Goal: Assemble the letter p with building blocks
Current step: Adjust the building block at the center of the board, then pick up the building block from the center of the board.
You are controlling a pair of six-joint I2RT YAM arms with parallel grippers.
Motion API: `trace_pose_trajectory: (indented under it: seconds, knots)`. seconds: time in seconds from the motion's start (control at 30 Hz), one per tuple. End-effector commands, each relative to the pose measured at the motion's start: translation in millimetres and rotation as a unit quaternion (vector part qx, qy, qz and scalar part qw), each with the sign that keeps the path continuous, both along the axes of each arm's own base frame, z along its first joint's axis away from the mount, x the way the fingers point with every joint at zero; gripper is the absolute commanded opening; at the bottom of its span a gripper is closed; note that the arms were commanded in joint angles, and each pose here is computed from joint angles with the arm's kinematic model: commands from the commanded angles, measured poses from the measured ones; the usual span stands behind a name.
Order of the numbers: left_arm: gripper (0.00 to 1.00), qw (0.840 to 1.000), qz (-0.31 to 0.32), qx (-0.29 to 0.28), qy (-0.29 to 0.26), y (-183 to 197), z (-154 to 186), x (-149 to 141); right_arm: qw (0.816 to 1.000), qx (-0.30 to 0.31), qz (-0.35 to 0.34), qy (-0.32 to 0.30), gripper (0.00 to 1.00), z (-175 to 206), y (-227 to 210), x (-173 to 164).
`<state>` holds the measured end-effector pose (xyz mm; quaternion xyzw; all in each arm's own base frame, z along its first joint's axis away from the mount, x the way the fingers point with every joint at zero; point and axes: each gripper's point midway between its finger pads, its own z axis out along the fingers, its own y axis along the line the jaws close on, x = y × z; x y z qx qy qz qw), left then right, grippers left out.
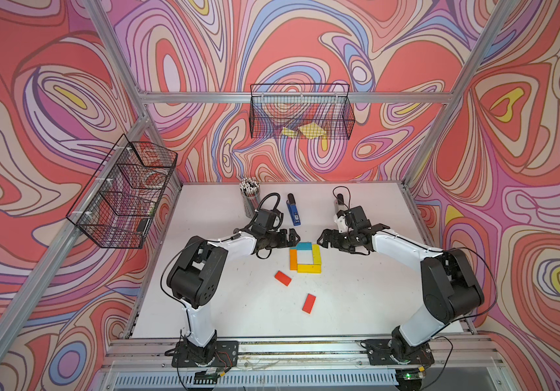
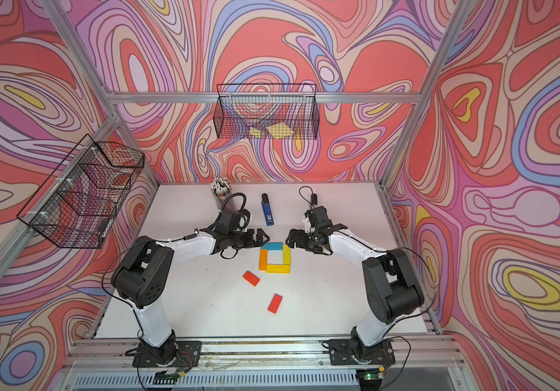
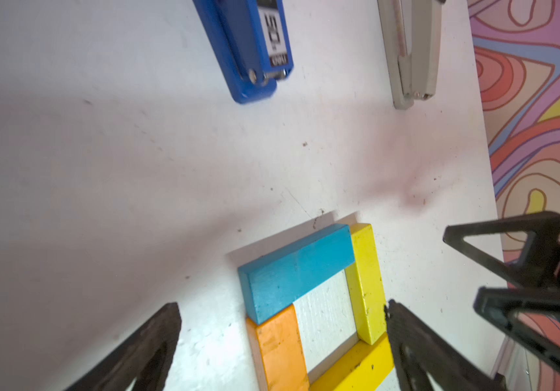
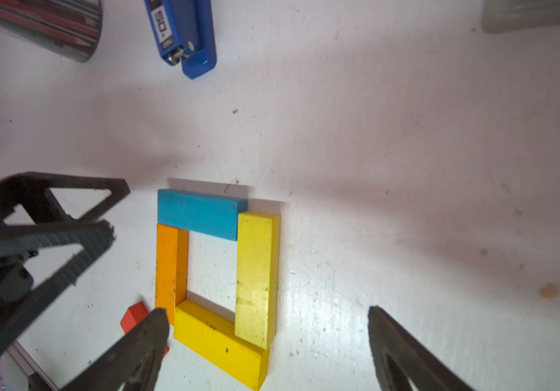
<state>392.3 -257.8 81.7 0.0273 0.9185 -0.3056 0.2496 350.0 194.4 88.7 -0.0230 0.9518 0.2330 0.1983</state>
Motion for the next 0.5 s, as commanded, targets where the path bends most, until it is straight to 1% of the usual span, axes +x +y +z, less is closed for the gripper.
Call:
trace_pose_trajectory:
  seconds: [0.0,0.07,0.13,0.23,0.33,0.47]
  knots:
    - [0.98,0.996,0.036,0.056,-0.065,29.2,47.3,12.3,0.996,-0.059,0.071,-0.015,0.94,7.1,24.2,-34.2]
    - [0.98,0.992,0.056,0.074,-0.082,44.3,60.5,11.2,0.989,-0.076,0.127,-0.032,0.93,10.4,52.3,-55.4]
    - [0.99,0.988,0.089,0.088,-0.088,64.1,69.5,10.8,0.981,-0.080,0.169,-0.051,0.91,14.5,74.0,-69.2]
    - [0.99,0.978,0.163,0.106,-0.071,108.5,69.2,11.2,0.968,-0.076,0.225,-0.077,0.91,23.0,103.9,-85.2]
    - [0.99,0.973,0.207,0.087,-0.050,140.6,66.2,5.4,0.955,-0.082,0.271,-0.087,0.89,25.1,125.9,-95.4]
    - [0.99,0.967,0.229,0.090,-0.063,158.4,73.2,-7.8,0.944,-0.091,0.306,-0.080,0.87,16.7,146.7,-104.7]
